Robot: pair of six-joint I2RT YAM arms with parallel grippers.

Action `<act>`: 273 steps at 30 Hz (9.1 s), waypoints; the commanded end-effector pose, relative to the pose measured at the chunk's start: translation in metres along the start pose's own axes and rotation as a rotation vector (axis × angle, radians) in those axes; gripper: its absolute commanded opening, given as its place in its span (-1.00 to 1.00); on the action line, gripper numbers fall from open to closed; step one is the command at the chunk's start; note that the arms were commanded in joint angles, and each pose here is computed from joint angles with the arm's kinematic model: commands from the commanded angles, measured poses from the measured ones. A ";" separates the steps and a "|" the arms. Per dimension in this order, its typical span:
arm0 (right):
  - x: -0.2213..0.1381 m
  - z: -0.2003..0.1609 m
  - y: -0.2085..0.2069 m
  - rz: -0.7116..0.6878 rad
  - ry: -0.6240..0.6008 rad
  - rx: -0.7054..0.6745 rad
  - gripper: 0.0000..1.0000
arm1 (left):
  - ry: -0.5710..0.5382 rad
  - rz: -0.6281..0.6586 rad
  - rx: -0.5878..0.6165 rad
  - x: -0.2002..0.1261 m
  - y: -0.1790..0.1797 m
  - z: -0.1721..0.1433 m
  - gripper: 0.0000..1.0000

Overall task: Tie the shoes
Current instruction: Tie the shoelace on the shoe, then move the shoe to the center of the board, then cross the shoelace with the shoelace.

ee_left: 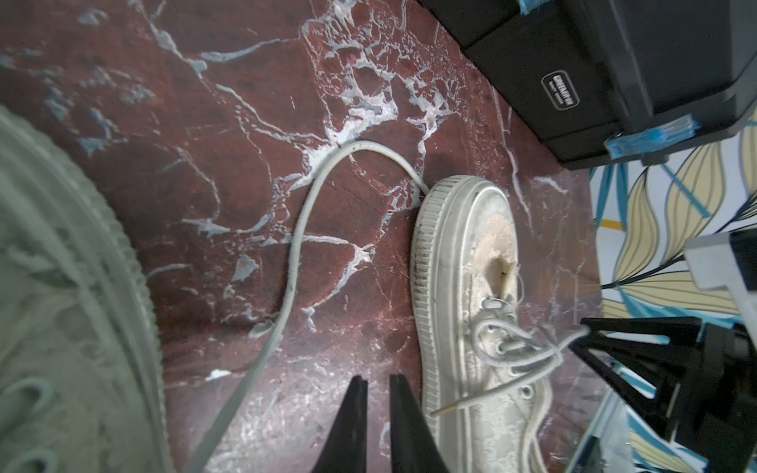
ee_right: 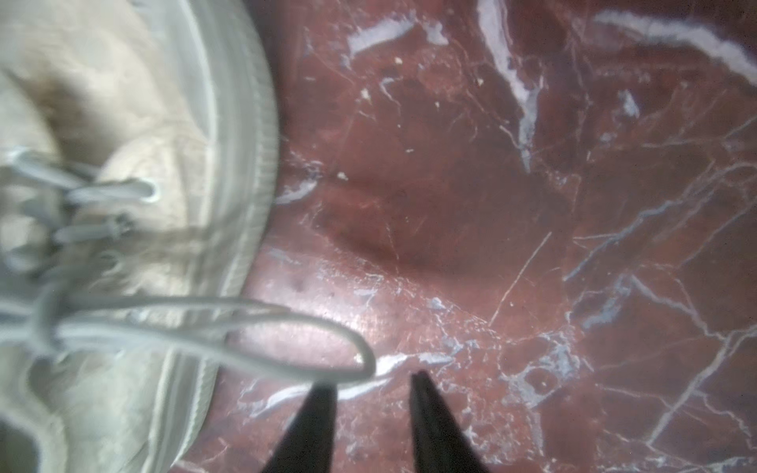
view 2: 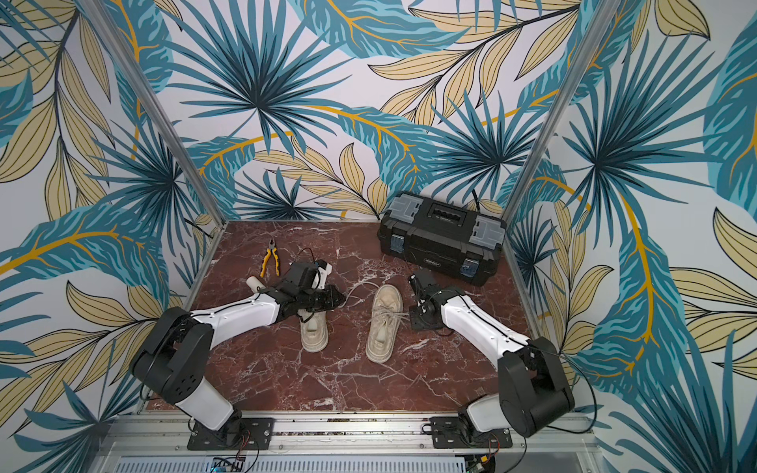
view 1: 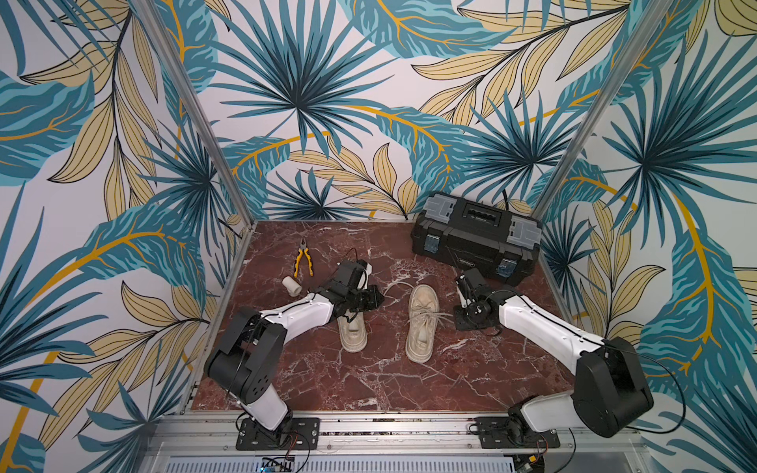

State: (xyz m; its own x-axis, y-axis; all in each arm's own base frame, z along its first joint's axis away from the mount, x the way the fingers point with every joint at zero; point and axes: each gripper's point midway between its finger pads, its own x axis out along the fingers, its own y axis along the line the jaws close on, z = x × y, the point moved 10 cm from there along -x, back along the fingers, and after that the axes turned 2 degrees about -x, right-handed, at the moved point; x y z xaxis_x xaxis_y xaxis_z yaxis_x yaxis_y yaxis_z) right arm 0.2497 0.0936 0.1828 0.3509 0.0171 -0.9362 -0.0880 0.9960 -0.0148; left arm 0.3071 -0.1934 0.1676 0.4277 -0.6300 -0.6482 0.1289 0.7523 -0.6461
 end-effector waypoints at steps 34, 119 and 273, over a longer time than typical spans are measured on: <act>0.015 0.010 0.046 -0.093 -0.048 -0.081 -1.00 | -0.175 0.350 0.039 -0.123 0.039 -0.021 0.48; -0.007 0.043 0.046 -0.026 -0.043 -0.214 -0.25 | -0.072 0.372 0.176 -0.084 -0.047 -0.059 0.07; -0.108 0.099 0.104 1.046 -0.393 0.466 -1.00 | -0.295 -0.420 0.622 -0.048 -0.068 0.013 -0.09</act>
State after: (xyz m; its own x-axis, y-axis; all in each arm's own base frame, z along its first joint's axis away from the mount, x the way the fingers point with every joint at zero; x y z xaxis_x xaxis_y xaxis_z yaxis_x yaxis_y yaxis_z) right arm 0.2942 0.2054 0.3149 0.5659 0.7878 -0.2433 -0.1700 0.4002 0.9005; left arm 0.2812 -0.2053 0.2236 0.4467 -0.8438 -0.2975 0.7226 0.5363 -0.4362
